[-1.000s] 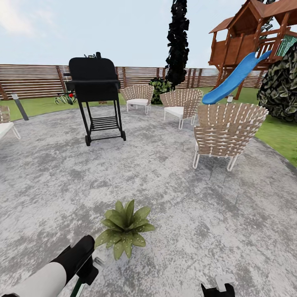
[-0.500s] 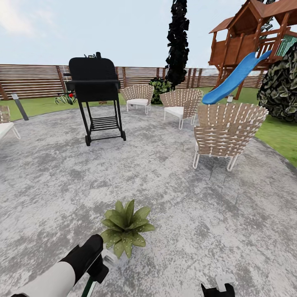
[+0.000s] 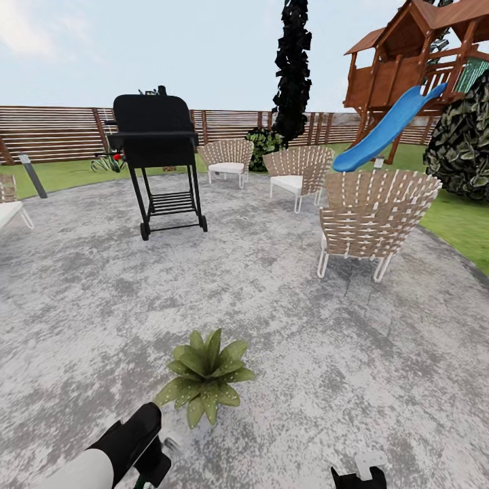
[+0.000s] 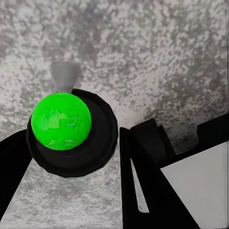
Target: Pick up the pesticide atomizer in the garden and spray insectifuge to fully cover both potted plants in the garden.
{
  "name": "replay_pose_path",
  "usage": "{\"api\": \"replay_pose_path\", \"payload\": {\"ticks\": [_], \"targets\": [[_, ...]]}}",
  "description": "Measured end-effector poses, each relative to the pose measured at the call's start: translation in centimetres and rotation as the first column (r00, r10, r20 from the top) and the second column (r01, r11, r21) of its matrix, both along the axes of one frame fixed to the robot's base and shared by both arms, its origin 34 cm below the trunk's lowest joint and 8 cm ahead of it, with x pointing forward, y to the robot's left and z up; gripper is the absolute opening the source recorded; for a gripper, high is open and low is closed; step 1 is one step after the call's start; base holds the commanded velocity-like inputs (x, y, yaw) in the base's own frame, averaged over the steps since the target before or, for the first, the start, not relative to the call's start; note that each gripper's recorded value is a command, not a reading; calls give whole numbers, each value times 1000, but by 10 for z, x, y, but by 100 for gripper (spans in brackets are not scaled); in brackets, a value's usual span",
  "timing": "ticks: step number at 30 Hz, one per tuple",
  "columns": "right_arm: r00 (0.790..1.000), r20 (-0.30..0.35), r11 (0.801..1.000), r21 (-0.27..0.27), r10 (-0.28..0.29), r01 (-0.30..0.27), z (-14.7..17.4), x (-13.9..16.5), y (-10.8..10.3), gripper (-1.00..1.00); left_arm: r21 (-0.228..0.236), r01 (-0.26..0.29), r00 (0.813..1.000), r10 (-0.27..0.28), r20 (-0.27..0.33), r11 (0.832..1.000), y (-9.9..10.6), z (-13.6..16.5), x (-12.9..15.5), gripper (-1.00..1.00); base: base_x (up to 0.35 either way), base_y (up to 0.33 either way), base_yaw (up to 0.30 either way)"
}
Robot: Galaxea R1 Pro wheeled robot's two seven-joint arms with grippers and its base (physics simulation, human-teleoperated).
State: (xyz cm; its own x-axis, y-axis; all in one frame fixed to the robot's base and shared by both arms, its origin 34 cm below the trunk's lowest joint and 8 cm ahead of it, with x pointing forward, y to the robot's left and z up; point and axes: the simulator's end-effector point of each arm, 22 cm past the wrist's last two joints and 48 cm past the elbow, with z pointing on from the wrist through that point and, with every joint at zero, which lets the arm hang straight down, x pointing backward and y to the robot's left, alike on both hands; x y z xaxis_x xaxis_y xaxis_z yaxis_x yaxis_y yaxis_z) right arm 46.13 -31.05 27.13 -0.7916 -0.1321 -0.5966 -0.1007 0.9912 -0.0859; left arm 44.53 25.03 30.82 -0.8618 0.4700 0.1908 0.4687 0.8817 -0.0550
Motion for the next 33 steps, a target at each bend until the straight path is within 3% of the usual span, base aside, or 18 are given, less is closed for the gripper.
{"api": "replay_pose_path", "payload": {"ticks": [5, 16, 23, 29, 33], "targets": [[1000, 0, 1000, 1, 0, 0, 0, 0, 0, 100, -5, 7, 1000, -7, 22, 1000, -5, 3, 10, -100, 81, 24, 0], [1000, 0, 1000, 1, 0, 0, 0, 0, 1, 100, 21, -41, 999, 41, 37, 999, 14, 2, 12, -100, 95, 88, 0], [1000, -1, 1000, 1, 0, 0, 0, 0, 0, 100, 24, -47, 998, 46, 39, 999, 19, 2, 13, -100, -281, 0, 0], [1000, 0, 1000, 1, 1, -1, 0, 0, 1, 100, 23, -49, 997, 48, 54, 999, 21, 8, 24, -100, -68, 0, 0], [1000, 0, 1000, 1, 0, 0, 0, 0, 1, 100, 21, -47, 990, 44, 131, 999, 20, 32, 74, -100, -3, 0, 0]]}}
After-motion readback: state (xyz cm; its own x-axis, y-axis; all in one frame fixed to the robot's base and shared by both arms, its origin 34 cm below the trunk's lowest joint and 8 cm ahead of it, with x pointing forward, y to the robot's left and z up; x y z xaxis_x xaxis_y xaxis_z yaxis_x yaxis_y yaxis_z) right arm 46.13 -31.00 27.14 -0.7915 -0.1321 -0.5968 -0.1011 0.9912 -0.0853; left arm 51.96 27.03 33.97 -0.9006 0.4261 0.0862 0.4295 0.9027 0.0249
